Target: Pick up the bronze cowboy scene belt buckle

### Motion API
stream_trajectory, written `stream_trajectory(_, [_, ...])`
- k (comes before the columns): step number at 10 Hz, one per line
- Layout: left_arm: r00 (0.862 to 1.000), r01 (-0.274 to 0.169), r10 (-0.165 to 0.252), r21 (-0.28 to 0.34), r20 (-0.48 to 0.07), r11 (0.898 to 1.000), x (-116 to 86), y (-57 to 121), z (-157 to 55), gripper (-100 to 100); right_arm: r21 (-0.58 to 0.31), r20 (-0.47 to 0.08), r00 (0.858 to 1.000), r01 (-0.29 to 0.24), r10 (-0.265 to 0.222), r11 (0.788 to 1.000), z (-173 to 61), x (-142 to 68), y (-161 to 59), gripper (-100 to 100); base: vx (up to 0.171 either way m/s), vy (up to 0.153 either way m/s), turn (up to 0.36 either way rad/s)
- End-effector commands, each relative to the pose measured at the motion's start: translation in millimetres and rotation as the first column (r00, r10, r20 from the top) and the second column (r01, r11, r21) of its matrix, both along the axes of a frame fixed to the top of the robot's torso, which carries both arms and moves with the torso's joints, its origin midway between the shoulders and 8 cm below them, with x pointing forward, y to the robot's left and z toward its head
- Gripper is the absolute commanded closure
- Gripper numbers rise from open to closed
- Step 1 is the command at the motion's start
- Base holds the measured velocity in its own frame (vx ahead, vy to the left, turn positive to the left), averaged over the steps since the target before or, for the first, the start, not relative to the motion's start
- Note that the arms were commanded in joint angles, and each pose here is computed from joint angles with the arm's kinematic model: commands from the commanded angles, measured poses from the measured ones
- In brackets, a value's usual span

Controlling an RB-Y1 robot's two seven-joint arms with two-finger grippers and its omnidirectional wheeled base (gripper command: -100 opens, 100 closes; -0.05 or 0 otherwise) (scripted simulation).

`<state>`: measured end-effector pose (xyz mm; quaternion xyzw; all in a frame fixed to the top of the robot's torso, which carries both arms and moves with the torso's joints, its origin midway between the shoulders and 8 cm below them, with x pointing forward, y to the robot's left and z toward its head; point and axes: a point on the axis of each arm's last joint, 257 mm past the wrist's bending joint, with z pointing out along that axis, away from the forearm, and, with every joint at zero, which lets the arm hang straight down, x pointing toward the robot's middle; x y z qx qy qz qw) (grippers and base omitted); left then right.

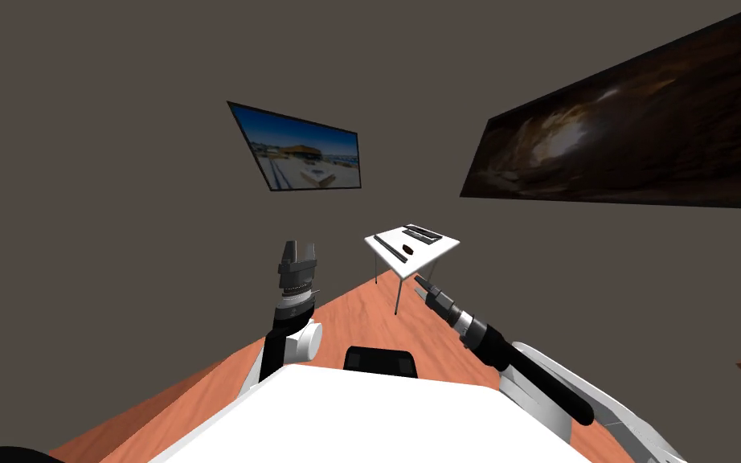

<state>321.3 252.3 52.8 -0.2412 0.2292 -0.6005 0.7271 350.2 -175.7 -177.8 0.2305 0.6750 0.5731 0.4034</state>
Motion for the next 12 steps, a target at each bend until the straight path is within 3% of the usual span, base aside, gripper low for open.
stream_trajectory(1, [1.0,0.0,0.0,0.0,0.0,1.0,0,0.0,0,0,-0.036,-0.033,0.999,-0.012,0.011,0.999,-12,-5,-7,-100,-0.063,-0.066,0.292])
stream_trajectory(2, [1.0,0.0,0.0,0.0,0.0,1.0,0,0.0,0,0,-0.049,-0.035,0.999,-0.018,0.016,0.999,-13,-6,-9,-100,-0.035,-0.032,0.02])
stream_trajectory(3, [1.0,0.0,0.0,0.0,0.0,1.0,0,0.1,0,0,-0.076,-0.095,0.995,-0.022,0.015,0.997,-34,-12,-17,-100,-0.059,-0.051,0.314])
stream_trajectory(5, [1.0,0.0,0.0,0.0,0.0,1.0,0,0.1,0,0,-0.109,-0.101,0.995,-0.038,0.027,0.993,-37,-14,-21,-100,-0.047,-0.038,0.154])
stream_trajectory(6, [1.0,0.0,0.0,0.0,0.0,1.0,0,0.1,0,0,-0.14,-0.161,0.987,-0.044,0.021,0.989,-58,-22,-32,-100,-0.045,-0.033,0.371])
stream_trajectory(7, [1.0,0.0,0.0,0.0,0.0,1.0,0,0.0,0,0,-0.164,-0.166,0.986,-0.056,0.028,0.985,-60,-24,-36,-100,-0.05,-0.051,0.269])
stream_trajectory(8, [1.0,0.0,0.0,0.0,0.0,1.0,0,0.1,0,0,-0.188,-0.223,0.975,-0.059,0.016,0.98,-80,-33,-47,-100,-0.061,-0.064,0.344])
stream_trajectory(10, [1.0,0.0,0.0,0.0,0.0,1.0,0,0.1,0,0,-0.228,-0.231,0.973,-0.079,0.025,0.97,-82,-35,-55,-100,-0.029,-0.042,0.137])
stream_trajectory(11, [1.0,0.0,0.0,0.0,0.0,1.0,0,0.1,0,0,-0.257,-0.287,0.958,-0.086,0.009,0.963,-100,-46,-69,-100,-0.027,-0.031,0.359])
stream_trajectory(12, [1.0,0.0,0.0,0.0,0.0,1.0,0,0.0,0,0,-0.278,-0.291,0.957,-0.097,0.013,0.956,-101,-47,-74,-100,-0.028,-0.04,0.261])
